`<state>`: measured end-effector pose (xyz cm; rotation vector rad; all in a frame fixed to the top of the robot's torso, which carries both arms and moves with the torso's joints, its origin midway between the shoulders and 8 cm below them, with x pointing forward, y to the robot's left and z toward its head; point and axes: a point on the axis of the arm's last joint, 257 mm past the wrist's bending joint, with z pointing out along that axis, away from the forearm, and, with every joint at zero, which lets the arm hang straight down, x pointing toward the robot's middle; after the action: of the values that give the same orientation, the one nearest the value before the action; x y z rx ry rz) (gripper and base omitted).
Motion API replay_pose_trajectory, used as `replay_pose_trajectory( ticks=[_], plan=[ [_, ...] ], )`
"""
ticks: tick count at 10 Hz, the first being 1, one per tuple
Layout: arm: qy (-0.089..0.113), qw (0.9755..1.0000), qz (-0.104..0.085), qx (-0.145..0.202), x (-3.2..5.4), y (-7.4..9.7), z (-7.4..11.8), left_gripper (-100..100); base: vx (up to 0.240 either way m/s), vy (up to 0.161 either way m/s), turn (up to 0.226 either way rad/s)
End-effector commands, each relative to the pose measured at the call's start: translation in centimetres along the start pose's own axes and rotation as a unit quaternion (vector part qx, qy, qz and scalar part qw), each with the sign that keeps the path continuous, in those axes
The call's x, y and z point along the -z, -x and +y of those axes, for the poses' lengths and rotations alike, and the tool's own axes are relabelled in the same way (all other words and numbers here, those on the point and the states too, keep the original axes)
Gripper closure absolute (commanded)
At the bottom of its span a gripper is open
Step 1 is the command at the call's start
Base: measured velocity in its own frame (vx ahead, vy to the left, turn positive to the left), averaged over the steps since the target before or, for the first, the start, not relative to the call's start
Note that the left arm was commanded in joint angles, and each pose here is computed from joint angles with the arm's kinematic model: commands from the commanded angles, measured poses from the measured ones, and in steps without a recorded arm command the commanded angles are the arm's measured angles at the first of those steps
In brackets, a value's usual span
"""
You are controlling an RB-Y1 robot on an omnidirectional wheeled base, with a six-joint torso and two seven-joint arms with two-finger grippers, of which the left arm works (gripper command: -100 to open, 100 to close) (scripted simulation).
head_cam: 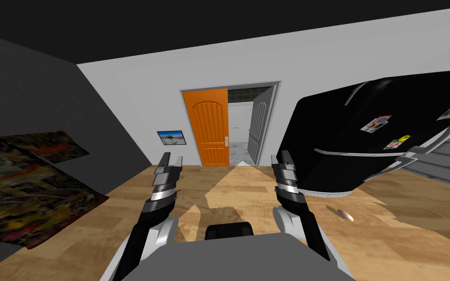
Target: Push the door open
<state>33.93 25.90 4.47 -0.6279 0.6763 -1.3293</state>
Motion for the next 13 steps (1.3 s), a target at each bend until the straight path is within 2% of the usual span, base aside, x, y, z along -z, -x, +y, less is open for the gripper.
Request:
replay_pose_trajectory(
  ticks=[1, 6, 7, 13],
  plan=[
    [0.007, 1.0000, 0.004, -0.002, -0.04, -0.1, 1.2, -100, 0.051, -0.022, -0.016],
    [0.024, 0.9996, 0.011, -0.008, -0.14, -0.3, 4.0, -100, 0.078, -0.019, -0.008],
    [0.031, 0.9994, 0.013, -0.011, -0.19, -0.3, 5.3, -100, 0.097, -0.037, -0.016],
    [0.057, 0.9980, 0.020, -0.019, -0.36, -0.3, 9.5, -100, 0.085, -0.026, -0.012]
  ],
)
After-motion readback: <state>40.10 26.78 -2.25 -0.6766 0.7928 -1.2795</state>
